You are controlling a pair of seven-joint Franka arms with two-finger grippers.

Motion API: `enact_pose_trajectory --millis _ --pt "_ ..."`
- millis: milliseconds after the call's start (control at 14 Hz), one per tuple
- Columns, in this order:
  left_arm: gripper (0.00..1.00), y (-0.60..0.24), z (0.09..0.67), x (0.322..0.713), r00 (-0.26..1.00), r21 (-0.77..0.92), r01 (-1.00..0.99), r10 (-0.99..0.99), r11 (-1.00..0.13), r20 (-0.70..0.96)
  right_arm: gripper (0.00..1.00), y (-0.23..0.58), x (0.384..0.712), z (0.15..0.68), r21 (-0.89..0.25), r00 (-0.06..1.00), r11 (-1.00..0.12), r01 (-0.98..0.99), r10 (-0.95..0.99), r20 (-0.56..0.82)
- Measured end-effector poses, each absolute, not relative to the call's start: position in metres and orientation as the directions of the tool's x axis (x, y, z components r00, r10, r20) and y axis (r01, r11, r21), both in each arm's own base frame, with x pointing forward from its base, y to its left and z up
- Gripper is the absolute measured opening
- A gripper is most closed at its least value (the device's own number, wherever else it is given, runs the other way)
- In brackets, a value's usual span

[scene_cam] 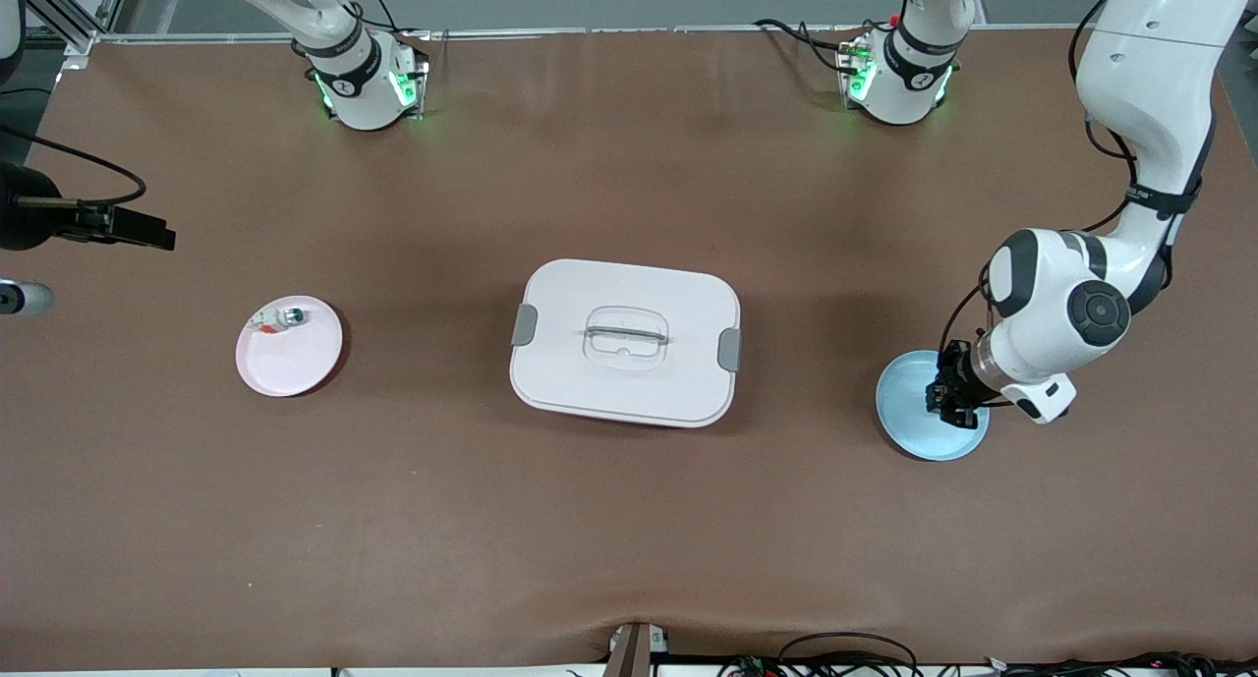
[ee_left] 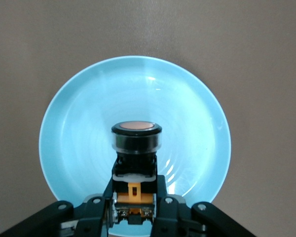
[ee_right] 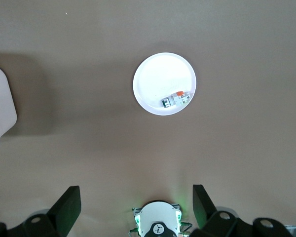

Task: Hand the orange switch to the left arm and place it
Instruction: 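Lower the switch onto the light-blue plate and open the left gripper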

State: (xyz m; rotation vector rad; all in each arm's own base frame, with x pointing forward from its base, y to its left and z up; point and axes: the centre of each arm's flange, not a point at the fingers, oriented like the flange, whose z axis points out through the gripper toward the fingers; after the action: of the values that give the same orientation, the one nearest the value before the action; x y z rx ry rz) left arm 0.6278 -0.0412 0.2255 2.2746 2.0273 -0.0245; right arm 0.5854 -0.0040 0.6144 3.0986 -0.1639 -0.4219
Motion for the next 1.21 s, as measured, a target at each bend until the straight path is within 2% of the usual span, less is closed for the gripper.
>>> enact_pose_trajectory --millis 571,1214 --pt "0.33 -0.046 0.193 0.627 0.115 0.053 0.992 0.989 -0.111 -0.095 1.0 -0.007 0.57 0.624 0.007 0.981 -0.994 -0.105 -0.105 -0.166" --pt "0.33 -0.045 0.184 0.626 0.123 0.041 0.992 0.988 -0.119 -0.09 1.0 -0.008 0.55 0.644 -0.009 0.991 -0.994 -0.106 -0.105 -0.086"
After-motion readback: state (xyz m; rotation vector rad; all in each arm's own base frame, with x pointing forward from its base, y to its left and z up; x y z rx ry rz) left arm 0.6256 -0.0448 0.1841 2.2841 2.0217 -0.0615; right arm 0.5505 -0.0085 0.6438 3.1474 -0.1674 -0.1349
